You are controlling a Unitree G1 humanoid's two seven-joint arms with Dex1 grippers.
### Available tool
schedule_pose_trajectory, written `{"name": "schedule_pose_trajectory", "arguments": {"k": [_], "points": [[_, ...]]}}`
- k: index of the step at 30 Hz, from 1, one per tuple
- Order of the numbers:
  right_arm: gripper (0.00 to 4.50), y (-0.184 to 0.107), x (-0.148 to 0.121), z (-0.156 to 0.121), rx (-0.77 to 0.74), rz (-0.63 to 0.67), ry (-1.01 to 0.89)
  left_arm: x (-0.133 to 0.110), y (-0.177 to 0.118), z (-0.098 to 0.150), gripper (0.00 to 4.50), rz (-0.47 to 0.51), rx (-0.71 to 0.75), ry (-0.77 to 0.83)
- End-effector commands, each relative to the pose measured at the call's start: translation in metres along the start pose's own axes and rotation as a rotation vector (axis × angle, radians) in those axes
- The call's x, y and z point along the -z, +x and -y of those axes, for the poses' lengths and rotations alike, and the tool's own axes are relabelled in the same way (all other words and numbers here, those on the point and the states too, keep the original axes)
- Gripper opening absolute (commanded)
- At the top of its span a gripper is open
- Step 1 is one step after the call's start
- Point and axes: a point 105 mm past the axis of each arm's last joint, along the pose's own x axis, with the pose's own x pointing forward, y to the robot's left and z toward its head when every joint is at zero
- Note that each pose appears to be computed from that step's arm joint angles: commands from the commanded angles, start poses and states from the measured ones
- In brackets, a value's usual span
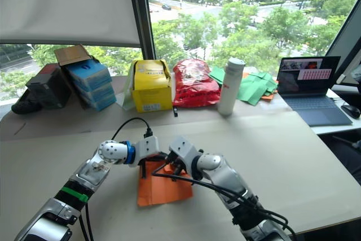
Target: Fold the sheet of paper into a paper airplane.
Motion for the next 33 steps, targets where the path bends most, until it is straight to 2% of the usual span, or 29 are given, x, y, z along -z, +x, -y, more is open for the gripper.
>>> {"name": "schedule_pose_trajectory", "arguments": {"k": [1, 26, 33], "points": [[0.02, -0.003, 0.035, -0.003, -0.008, -0.127, 0.078, 0.008, 0.004, 0.01, 0.0, -0.039, 0.039, 0.004], [0.02, -0.04, 0.061, -0.013, -0.017, -0.187, 0.147, 0.009, 0.004, 0.01, 0.0, -0.038, 0.047, 0.018], [0.02, -0.043, 0.05, -0.011, -0.014, -0.152, 0.121, 0.01, 0.004, 0.009, 0.0, -0.039, 0.047, 0.021]]}}
